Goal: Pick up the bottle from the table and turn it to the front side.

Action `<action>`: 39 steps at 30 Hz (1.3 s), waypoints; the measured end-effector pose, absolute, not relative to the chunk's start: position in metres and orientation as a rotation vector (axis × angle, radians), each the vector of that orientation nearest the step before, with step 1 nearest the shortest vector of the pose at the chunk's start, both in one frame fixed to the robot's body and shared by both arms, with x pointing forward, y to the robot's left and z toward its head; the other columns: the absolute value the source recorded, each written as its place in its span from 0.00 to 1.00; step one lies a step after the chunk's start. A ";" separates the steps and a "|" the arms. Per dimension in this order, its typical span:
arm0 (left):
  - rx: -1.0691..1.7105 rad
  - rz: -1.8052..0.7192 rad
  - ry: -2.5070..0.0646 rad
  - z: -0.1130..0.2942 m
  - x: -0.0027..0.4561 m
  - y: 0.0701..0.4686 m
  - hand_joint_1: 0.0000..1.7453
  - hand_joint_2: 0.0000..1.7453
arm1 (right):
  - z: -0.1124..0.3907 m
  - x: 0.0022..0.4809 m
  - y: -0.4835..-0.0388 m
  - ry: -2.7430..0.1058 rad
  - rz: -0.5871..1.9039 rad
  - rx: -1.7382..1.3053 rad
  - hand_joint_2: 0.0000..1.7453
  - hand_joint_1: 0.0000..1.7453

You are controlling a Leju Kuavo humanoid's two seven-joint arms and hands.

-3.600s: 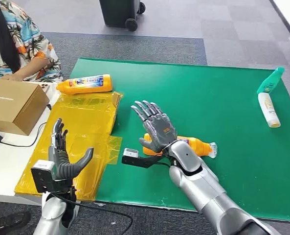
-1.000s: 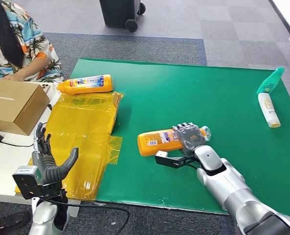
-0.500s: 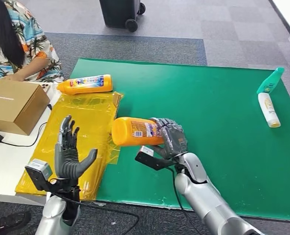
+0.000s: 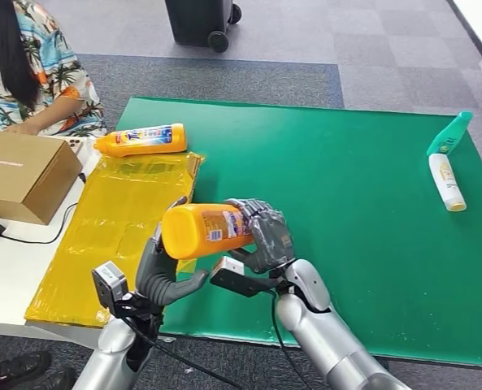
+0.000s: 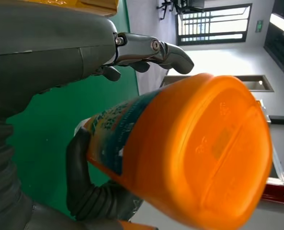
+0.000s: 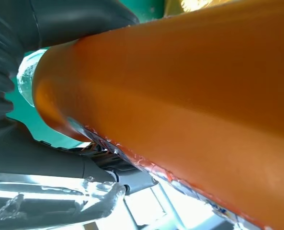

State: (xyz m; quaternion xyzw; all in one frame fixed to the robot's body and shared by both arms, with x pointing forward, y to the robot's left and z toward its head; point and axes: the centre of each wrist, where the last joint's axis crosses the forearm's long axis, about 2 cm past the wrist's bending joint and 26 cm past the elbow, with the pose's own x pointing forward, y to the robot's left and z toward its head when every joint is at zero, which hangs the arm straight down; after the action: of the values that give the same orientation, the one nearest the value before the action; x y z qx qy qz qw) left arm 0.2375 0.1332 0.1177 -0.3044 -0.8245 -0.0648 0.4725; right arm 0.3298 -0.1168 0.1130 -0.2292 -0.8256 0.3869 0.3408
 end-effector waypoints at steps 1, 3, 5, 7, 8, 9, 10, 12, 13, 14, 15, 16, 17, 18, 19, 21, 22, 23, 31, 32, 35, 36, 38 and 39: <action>-0.747 -0.161 -2.016 0.117 0.238 0.133 0.00 1.00 | 0.113 0.328 -0.115 -2.156 1.023 -0.587 1.00 1.00; -0.749 -0.162 -2.013 0.116 0.238 0.134 0.00 1.00 | 0.111 0.324 -0.113 -2.163 1.060 -0.575 1.00 1.00; -0.748 -0.162 -2.011 0.116 0.238 0.135 0.00 1.00 | 0.109 0.321 -0.111 -2.165 1.096 -0.572 1.00 1.00; -0.744 -0.163 -2.010 0.115 0.238 0.136 0.00 1.00 | 0.107 0.320 -0.111 -2.163 1.127 -0.576 1.00 1.00; -0.740 -0.163 -2.009 0.114 0.238 0.136 0.00 1.00 | 0.107 0.319 -0.111 -2.160 1.143 -0.579 1.00 1.00; -0.735 -0.161 -2.009 0.114 0.238 0.137 0.03 1.00 | 0.106 0.319 -0.111 -2.156 1.159 -0.580 1.00 1.00; -0.730 -0.160 -2.008 0.113 0.237 0.137 0.26 1.00 | 0.105 0.318 -0.111 -2.151 1.175 -0.582 1.00 1.00; -0.718 -0.154 -2.005 0.112 0.236 0.138 0.76 1.00 | 0.104 0.318 -0.111 -2.138 1.207 -0.585 1.00 1.00; -0.713 -0.151 -2.004 0.112 0.236 0.138 0.99 1.00 | 0.103 0.318 -0.111 -2.131 1.221 -0.586 1.00 1.00; -0.709 -0.148 -2.001 0.111 0.235 0.138 1.00 1.00 | 0.103 0.319 -0.111 -2.125 1.236 -0.588 1.00 1.00; -0.705 -0.146 -1.999 0.110 0.234 0.138 1.00 1.00 | 0.103 0.319 -0.111 -2.119 1.250 -0.589 1.00 1.00; -0.702 -0.143 -1.998 0.109 0.233 0.139 1.00 1.00 | 0.103 0.319 -0.111 -2.112 1.265 -0.591 1.00 1.00; -0.698 -0.142 -1.997 0.109 0.233 0.139 1.00 1.00 | 0.103 0.320 -0.111 -2.106 1.279 -0.592 1.00 1.00; -0.693 -0.141 -1.998 0.109 0.233 0.139 1.00 1.00 | 0.103 0.320 -0.111 -2.101 1.290 -0.593 1.00 1.00; -0.689 -0.140 -2.000 0.108 0.232 0.139 1.00 1.00 | 0.103 0.320 -0.110 -2.097 1.299 -0.594 1.00 1.00; -0.681 -0.140 -2.005 0.108 0.232 0.140 1.00 1.00 | 0.103 0.320 -0.110 -2.092 1.312 -0.595 1.00 1.00; -0.678 -0.140 -2.008 0.108 0.232 0.140 1.00 1.00 | 0.103 0.321 -0.110 -2.091 1.317 -0.595 1.00 1.00; -0.676 -0.139 -2.011 0.108 0.232 0.140 1.00 1.00 | 0.103 0.321 -0.109 -2.091 1.321 -0.596 1.00 1.00; -0.628 -0.161 -2.036 0.109 0.234 0.142 1.00 1.00 | 0.103 0.320 -0.108 -2.090 1.325 -0.594 1.00 0.02; -0.612 -0.169 -2.045 0.110 0.235 0.143 1.00 1.00 | 0.103 0.320 -0.108 -2.089 1.323 -0.593 1.00 0.00; -0.568 -0.201 -2.074 0.115 0.238 0.145 1.00 1.00 | 0.101 0.318 -0.109 -2.083 1.309 -0.596 1.00 0.00; -0.561 -0.215 -2.082 0.117 0.239 0.146 1.00 1.00 | 0.100 0.318 -0.109 -2.082 1.302 -0.596 1.00 0.00; -0.549 -0.251 -2.098 0.119 0.242 0.150 1.00 1.00 | 0.098 0.316 -0.110 -2.085 1.283 -0.595 1.00 0.00; -0.536 -0.274 -2.106 0.121 0.243 0.152 1.00 1.00 | 0.097 0.315 -0.110 -2.087 1.271 -0.594 1.00 0.00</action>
State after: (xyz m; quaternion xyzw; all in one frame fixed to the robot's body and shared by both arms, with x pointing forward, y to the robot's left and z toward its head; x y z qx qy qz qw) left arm 0.2429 0.1518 0.1206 -0.2175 -0.8548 -0.1112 0.4579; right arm 0.3151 -0.1098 0.0974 -0.2248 -0.7895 0.4807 0.3083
